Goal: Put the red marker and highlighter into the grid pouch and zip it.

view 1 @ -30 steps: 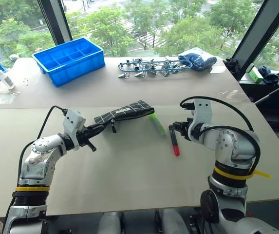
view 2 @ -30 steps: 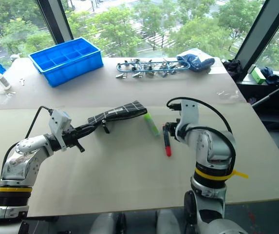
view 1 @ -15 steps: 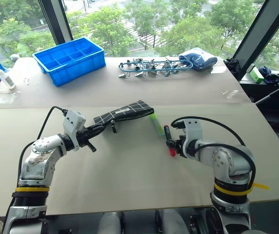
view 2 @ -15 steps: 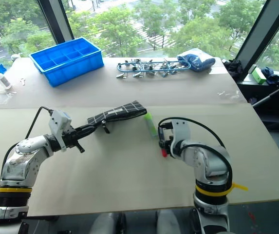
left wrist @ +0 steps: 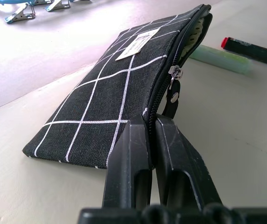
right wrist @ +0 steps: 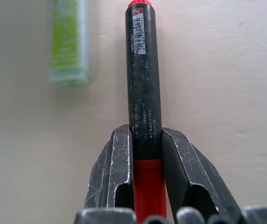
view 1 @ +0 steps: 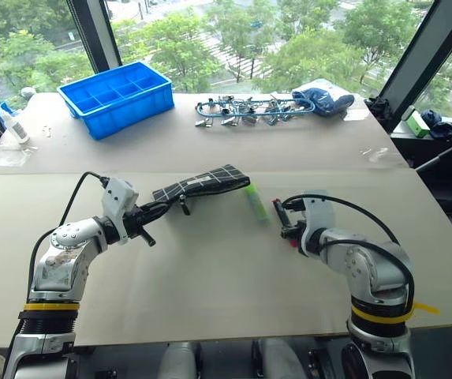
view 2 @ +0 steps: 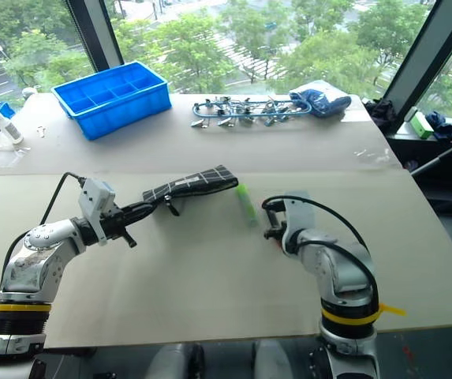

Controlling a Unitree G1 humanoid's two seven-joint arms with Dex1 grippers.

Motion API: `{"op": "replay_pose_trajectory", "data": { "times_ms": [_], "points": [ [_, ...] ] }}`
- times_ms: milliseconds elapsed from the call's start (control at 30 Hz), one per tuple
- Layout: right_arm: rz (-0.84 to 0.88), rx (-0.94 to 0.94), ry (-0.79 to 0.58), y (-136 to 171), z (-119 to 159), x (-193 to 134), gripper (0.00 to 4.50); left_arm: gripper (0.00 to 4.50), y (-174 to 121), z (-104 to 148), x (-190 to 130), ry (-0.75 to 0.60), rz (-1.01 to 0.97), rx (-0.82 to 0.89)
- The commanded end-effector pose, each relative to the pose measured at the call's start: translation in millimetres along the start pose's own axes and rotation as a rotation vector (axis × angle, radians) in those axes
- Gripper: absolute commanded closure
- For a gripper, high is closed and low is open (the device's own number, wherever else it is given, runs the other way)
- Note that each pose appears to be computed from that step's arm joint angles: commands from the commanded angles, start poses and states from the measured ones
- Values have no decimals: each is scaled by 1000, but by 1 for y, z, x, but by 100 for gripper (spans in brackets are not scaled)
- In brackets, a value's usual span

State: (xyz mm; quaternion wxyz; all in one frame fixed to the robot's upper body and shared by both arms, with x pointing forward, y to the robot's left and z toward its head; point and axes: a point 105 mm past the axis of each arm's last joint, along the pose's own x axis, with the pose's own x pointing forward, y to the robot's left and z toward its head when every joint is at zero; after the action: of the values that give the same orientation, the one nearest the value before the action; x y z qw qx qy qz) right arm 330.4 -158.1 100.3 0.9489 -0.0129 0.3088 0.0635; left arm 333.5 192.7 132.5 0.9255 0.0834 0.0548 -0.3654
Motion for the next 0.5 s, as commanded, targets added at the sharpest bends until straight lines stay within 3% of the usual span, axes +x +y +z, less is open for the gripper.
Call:
{"op": "replay_pose_trajectory", "data": {
  "times_ms": [33, 100, 200, 367, 500],
  "points": [
    [-82, 98, -161, -30, 41, -6, 400, 450, 0, 17, -1, -46, -12, 30],
    [16, 77, -360, -23, 87, -21, 400, 450, -3, 17, 0, -45, -23, 26],
    [150, -224, -586, 8, 126, -50, 400, 450, -4, 16, 2, -43, -33, 24],
    [318, -937, -705, 61, 96, -71, 400, 450, -3, 18, 4, -47, -38, 26],
    [310, -1312, -718, 66, 73, -64, 400, 450, -4, 18, 5, -47, -40, 25]
  ]
}}
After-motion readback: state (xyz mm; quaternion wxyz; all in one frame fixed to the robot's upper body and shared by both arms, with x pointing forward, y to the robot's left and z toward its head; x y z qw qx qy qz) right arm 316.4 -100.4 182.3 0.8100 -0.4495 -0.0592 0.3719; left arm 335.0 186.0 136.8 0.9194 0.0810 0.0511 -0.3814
